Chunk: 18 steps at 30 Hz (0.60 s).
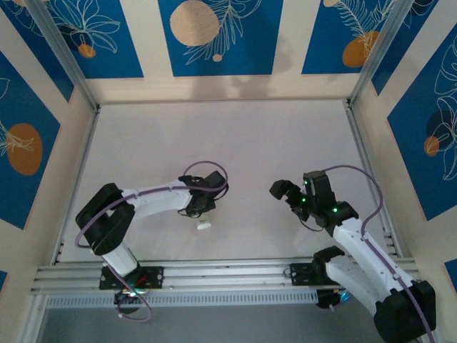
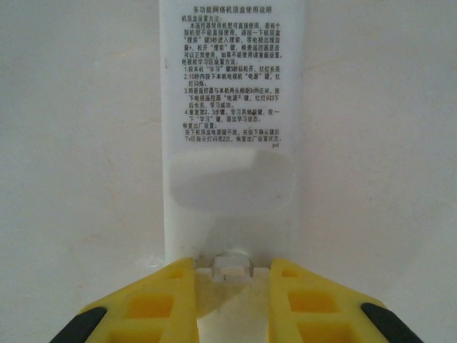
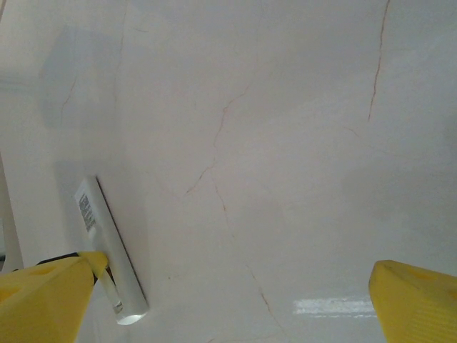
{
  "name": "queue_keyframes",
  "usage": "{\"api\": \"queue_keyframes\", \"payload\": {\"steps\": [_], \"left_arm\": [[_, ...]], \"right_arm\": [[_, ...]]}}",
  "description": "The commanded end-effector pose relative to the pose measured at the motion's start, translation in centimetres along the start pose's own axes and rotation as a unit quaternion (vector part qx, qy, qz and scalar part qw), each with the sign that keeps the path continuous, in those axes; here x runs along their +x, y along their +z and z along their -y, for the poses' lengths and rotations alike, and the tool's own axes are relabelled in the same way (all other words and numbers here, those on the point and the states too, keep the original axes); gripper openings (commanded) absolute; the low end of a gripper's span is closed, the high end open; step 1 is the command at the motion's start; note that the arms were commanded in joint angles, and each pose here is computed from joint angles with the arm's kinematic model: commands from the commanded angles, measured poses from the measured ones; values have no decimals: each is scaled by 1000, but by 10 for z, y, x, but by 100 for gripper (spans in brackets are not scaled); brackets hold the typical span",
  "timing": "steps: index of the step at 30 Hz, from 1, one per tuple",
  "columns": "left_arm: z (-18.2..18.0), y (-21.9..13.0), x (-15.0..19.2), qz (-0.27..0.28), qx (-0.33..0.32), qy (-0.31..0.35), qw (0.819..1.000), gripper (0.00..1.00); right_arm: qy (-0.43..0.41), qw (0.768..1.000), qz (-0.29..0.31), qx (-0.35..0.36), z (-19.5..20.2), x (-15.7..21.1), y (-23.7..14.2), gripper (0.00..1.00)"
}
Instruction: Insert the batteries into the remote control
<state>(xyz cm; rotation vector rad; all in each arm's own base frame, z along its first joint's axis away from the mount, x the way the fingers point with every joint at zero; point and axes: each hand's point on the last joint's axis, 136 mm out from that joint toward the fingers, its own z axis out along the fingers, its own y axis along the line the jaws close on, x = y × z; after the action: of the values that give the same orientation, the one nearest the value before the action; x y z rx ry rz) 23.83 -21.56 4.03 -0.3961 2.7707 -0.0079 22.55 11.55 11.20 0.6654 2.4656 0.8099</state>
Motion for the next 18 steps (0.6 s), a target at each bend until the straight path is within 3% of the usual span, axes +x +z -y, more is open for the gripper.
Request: {"api": "queue_keyframes", "payload": {"steps": [1, 9, 18], "left_arm": [[-2, 6, 11, -20, -3, 13, 1000, 21], [2, 5, 27, -63, 13, 12, 998, 20], [-4, -4, 28, -74, -6, 22, 997, 20]], "right_arm": [[9, 1000, -7, -6, 1, 4, -2, 99], [8, 1000, -8, -5, 1, 4, -2, 99], [8, 1000, -8, -6, 0, 4, -2, 99]]}}
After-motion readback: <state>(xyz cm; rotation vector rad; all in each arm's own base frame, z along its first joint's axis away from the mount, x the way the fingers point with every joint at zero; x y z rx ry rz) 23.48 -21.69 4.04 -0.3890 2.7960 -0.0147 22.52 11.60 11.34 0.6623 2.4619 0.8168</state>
